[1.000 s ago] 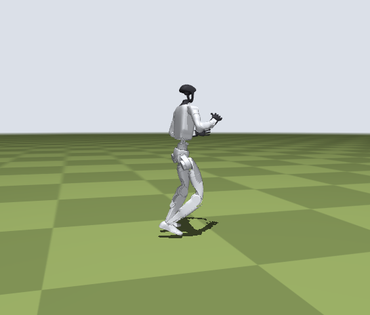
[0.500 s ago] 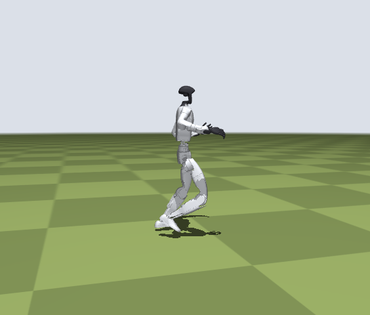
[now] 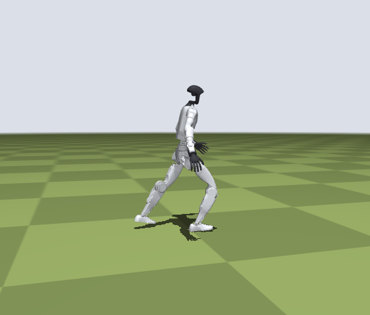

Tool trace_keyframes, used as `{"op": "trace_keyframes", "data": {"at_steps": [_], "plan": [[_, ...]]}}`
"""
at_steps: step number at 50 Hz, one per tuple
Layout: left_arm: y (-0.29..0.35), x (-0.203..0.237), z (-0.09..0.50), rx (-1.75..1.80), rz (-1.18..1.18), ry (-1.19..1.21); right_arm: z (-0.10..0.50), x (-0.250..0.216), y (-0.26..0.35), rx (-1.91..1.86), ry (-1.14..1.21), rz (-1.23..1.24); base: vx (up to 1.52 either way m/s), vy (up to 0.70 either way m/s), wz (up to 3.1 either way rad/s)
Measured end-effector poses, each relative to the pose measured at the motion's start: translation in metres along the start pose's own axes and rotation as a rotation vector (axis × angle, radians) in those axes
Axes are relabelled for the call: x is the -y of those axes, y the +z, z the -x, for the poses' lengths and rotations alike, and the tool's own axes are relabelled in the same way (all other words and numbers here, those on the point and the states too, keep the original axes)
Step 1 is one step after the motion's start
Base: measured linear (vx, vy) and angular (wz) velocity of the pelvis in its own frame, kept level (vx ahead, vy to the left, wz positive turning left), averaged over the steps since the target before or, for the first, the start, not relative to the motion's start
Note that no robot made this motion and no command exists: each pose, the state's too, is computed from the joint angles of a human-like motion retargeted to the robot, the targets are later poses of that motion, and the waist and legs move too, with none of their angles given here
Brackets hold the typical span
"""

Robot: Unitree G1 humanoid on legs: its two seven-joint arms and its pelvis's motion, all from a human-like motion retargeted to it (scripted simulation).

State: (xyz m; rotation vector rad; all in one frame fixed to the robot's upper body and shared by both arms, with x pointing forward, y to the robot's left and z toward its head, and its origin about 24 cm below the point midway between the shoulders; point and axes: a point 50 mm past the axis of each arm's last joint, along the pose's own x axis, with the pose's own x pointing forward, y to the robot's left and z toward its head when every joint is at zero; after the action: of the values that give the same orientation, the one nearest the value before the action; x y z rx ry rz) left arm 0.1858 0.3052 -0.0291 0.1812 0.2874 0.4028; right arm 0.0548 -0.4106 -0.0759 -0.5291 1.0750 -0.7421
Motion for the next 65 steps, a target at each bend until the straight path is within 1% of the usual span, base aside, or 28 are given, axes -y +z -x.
{"op": "trace_keyframes", "data": {"at_steps": [5,8,10,13,16,20,25,29,35,37,40,44,48,51,56,65], "plan": [[-0.067,0.021,0.026,-0.285,-0.089,0.006,0.008,-0.055,0.021,0.053,0.080,-0.007,0.41,-0.28,-0.17],[-0.100,0.023,0.052,-0.440,-0.128,0.001,0.017,-0.085,0.053,0.178,0.112,-0.073,0.26,-0.27,0.04],[-0.115,0.020,0.066,-0.519,-0.134,0.001,0.027,-0.101,0.085,0.297,0.124,-0.140,0.21,-0.23,0.42],[-0.130,0.017,0.086,-0.603,-0.141,-0.016,0.041,-0.104,0.137,0.494,0.117,-0.242,0.33,-0.19,-0.22],[-0.136,0.014,0.095,-0.635,-0.166,-0.047,0.060,-0.098,0.187,0.690,0.099,-0.333,0.42,-0.13,-0.37],[-0.139,0.017,0.103,-0.644,-0.211,-0.119,0.088,-0.088,0.237,0.887,0.086,-0.438,0.48,-0.03,-0.25],[-0.143,0.031,0.114,-0.651,-0.258,-0.248,0.110,-0.085,0.270,1.003,0.108,-0.498,0.52,0.06,-0.10],[-0.147,0.047,0.124,-0.661,-0.297,-0.368,0.112,-0.094,0.278,1.008,0.138,-0.425,0.51,0.10,0.02],[-0.151,0.067,0.136,-0.670,-0.342,-0.516,0.095,-0.120,0.264,0.910,0.198,-0.155,0.46,0.13,0.11],[-0.151,0.071,0.138,-0.668,-0.347,-0.543,0.086,-0.133,0.243,0.842,0.233,-0.063,0.41,0.10,-0.03],[-0.150,0.076,0.136,-0.658,-0.356,-0.569,0.072,-0.150,0.207,0.709,0.299,0.095,0.53,0.15,-0.18],[-0.146,0.075,0.127,-0.639,-0.368,-0.556,0.060,-0.170,0.139,0.478,0.424,0.245,0.56,0.16,0.06],[-0.138,0.068,0.108,-0.605,-0.361,-0.476,0.063,-0.184,0.071,0.255,0.556,0.303,0.50,0.10,0.20],[-0.129,0.067,0.092,-0.557,-0.348,-0.414,0.069,-0.188,0.038,0.160,0.606,0.310,0.46,0.12,0.11],[-0.101,0.058,0.048,-0.435,-0.377,-0.288,0.079,-0.196,0.028,0.170,0.656,0.279,0.50,0.17,-0.02],[-0.032,0.031,-0.026,-0.178,-0.507,-0.081,0.089,-0.205,0.051,0.330,0.668,0.236,0.41,-0.02,0.06]]}}
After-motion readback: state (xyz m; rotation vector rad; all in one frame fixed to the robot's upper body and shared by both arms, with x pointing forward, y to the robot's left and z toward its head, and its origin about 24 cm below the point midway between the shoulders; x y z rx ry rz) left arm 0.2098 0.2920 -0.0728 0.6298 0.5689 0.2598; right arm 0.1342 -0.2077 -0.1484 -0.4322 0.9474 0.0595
